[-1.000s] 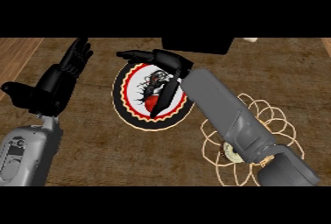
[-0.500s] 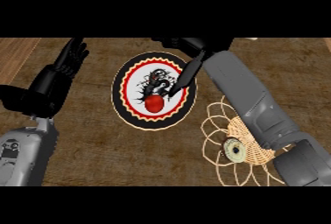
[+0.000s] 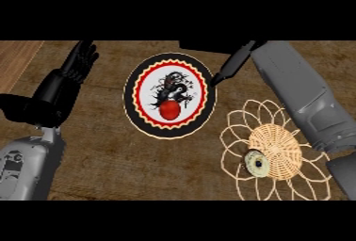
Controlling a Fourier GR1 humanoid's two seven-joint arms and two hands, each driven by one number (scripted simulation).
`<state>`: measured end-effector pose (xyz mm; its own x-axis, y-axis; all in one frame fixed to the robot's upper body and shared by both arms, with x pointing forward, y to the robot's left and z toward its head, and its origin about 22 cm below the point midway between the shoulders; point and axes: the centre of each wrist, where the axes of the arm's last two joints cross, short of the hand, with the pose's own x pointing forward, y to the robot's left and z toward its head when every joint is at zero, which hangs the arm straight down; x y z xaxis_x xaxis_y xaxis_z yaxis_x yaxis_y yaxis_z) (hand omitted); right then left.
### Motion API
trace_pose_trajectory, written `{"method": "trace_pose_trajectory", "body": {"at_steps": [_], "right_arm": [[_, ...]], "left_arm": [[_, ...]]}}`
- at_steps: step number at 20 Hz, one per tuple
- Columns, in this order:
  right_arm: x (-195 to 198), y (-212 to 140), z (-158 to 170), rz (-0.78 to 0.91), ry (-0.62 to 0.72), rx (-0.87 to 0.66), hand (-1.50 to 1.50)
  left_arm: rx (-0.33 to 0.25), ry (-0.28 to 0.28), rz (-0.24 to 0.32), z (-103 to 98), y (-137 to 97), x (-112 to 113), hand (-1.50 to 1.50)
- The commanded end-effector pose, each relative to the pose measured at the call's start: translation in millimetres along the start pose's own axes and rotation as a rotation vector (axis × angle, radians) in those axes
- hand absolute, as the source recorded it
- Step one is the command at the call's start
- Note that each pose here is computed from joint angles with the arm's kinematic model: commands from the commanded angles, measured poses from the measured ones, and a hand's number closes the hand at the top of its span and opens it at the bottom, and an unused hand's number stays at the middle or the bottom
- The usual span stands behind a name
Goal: Pick the tomato from the placemat and place it in the plate
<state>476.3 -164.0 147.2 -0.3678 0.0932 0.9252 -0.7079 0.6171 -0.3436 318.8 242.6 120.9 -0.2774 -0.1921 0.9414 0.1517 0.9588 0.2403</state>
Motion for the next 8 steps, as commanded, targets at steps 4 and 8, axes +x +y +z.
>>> {"method": "trace_pose_trajectory", "body": {"at_steps": [4, 8], "right_arm": [[0.5, -21.2, 22.5, -0.013, -0.056, 0.032, -1.5], [9.0, -35.9, 32.8, 0.046, -0.071, -0.002, -1.5]], "left_arm": [[-0.018, -0.024, 0.006, -2.4, -9.4, 3.5, 0.0], [-0.025, -0.032, 0.005, -4.2, -2.5, 5.6, 0.0]]}}
